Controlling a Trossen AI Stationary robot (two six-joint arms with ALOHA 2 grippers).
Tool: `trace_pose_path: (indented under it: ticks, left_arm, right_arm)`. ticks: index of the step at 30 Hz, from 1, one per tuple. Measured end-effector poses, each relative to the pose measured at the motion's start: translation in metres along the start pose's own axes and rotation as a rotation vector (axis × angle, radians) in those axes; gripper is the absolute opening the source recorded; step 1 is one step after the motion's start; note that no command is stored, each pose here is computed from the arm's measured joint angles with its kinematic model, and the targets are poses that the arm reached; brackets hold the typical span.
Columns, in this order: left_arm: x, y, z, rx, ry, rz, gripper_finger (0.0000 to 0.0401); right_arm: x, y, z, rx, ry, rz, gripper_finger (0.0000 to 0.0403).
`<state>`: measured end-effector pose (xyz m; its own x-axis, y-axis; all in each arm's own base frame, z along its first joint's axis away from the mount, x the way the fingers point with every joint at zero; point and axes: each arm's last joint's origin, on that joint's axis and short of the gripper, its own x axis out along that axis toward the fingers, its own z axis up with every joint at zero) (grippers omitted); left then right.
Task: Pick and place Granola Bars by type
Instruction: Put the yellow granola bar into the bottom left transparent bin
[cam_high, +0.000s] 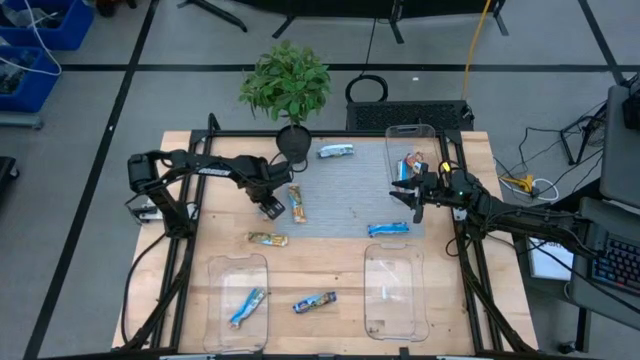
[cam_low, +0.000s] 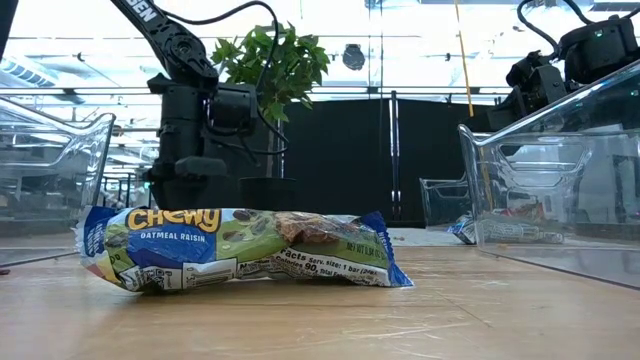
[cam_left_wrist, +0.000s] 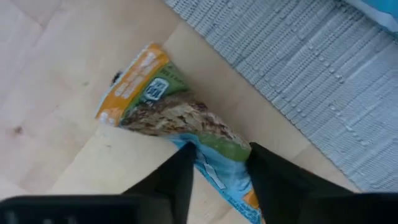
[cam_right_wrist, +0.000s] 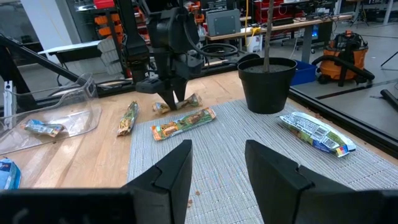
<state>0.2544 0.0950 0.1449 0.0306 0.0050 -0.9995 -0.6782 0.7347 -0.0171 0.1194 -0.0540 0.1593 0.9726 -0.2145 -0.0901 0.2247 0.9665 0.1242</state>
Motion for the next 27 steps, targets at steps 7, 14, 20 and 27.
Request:
trace_pose_path:
  ticks: [7,14,20,27]
  left_arm:
    - [-0.001,0.001,0.0,-0.004,-0.011,0.042,0.0019]
    - [-0.021,0.001,-0.008,0.021,-0.097,0.098,0.001]
    - [-0.064,-0.003,-0.026,0.062,-0.269,0.06,0.0009]
    - [-0.118,-0.006,-0.066,0.109,-0.539,0.023,0.0009]
  right_arm:
    - [0.0,0.0,0.0,0.0,0.0,0.0,0.0139]
    - [0.0,0.0,0.0,0.0,0.0,0.0,0.0139]
    - [0.0,0.0,0.0,0.001,0.001,0.0,0.0139]
    - [0.0,0.0,-0.003,0.01,0.034,-0.004,0.0139]
